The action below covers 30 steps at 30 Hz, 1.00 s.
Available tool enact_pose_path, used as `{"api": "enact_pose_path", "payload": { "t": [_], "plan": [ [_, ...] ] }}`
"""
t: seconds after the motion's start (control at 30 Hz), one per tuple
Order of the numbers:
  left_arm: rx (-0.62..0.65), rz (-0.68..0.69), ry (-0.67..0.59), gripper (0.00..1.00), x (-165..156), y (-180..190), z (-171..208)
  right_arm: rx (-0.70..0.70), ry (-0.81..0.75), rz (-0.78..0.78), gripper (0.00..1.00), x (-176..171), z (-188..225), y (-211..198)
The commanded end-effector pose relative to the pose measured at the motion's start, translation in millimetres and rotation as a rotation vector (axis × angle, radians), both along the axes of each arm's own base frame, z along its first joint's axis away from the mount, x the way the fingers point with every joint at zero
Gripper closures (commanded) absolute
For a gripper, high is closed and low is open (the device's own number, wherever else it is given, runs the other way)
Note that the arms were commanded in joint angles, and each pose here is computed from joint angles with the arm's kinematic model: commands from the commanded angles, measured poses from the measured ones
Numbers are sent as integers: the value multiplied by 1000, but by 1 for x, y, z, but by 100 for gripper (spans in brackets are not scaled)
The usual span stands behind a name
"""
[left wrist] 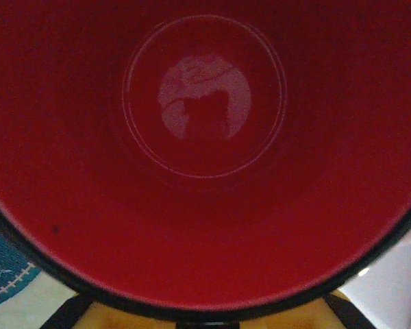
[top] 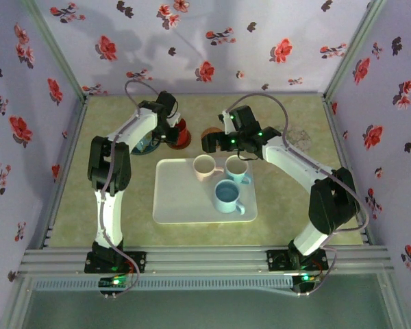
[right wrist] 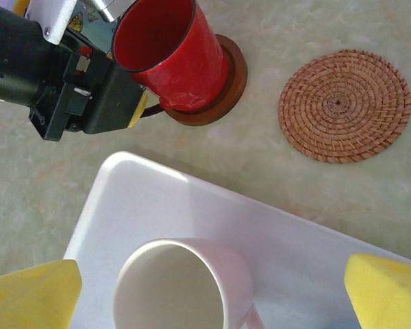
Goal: Place the cup by the coaster
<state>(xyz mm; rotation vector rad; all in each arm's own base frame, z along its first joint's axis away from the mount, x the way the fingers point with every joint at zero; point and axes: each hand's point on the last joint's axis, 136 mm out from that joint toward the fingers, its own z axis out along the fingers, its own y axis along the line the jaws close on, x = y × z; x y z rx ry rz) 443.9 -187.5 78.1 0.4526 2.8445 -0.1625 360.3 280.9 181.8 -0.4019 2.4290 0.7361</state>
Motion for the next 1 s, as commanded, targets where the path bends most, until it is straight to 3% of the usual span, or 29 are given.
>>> {"api": "enact_pose_path", "payload": {
  "t": [0.0,0.17,0.23,0.87,0.97],
  "plan": [
    [-35,-6,-50,88,2,0,25,-1,17,17,0,-4,-1,-1],
    [-38,-1,-42,80,-1,0,25,-4,16,11,0,-3,-3,-2],
    [-39,1,-40,71,-3,1,25,-5,16,14,0,-3,-4,-2],
    [-41,18,-35,63,-6,3,29,5,-1,20,0,-5,3,-2],
    [-44,24,-44,51,-5,3,33,-1,-5,28,0,-6,7,-3]
  ]
}}
